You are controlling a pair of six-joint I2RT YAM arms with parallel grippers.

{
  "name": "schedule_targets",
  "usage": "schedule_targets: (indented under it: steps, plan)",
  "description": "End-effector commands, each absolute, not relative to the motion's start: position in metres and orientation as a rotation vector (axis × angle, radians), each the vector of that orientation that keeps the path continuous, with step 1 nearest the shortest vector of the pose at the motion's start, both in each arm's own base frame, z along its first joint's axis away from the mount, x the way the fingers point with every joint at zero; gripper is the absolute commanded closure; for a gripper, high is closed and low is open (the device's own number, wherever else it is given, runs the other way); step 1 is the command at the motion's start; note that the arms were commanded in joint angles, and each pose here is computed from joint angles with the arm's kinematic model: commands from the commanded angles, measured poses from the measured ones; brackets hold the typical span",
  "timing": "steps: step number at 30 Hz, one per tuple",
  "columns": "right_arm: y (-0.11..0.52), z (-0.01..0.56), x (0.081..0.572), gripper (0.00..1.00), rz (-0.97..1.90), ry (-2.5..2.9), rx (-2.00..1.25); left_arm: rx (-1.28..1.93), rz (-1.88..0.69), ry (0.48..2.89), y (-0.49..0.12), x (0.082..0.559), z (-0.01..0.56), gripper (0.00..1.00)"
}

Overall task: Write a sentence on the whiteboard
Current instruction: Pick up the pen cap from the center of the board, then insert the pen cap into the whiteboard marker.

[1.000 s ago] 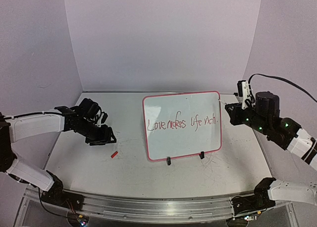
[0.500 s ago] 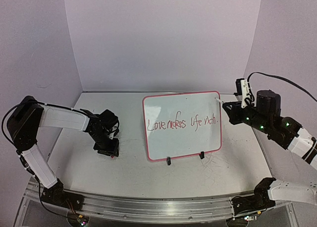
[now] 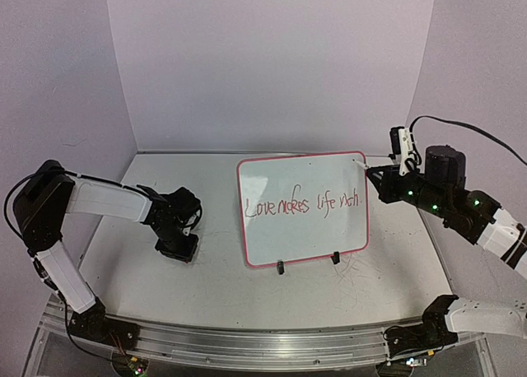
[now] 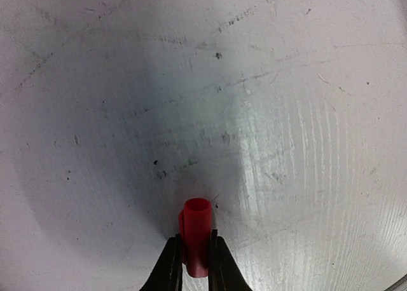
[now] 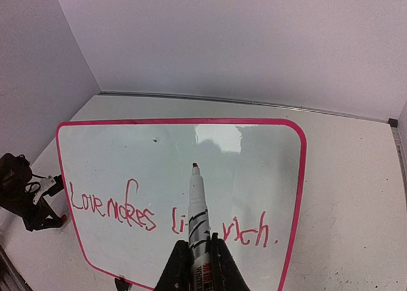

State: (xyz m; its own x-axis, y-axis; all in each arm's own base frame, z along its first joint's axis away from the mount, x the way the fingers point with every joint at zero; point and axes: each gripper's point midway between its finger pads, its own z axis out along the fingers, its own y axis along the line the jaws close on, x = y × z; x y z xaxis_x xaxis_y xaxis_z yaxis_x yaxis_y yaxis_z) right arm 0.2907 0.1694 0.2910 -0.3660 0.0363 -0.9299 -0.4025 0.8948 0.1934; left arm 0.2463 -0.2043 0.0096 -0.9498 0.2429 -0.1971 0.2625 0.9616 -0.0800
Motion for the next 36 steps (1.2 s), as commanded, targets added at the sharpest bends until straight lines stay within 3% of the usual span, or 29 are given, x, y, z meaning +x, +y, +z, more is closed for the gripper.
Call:
schedule_targets:
  steps: [1, 8, 14, 23, 36]
  plan:
    - [0.182, 0.34, 0.29, 1.0, 0.596, 1.805, -0.261, 0.346, -0.151, 2.82, -0.197, 0.25, 0.037, 0.9]
    - [0.211, 0.365, 0.277, 1.0, 0.789, 1.823, -0.346, 0.267, -0.346, 2.404, -0.203, 0.279, 0.183, 1.0]
    - [0.257, 0.37, 0.262, 1.0, 1.093, 1.9, -0.488, 0.66, -0.659, 1.971, -0.256, 0.26, 0.297, 1.0]
    - [0.341, 0.327, 0.227, 1.0, 1.356, 2.165, -0.695, 1.118, -0.361, 1.641, -0.312, 0.233, 0.308, 1.0]
    - [0.395, 0.326, 0.216, 1.0, 1.359, 2.171, -0.783, 1.33, -0.259, 1.566, -0.323, 0.224, 0.272, 1.0]
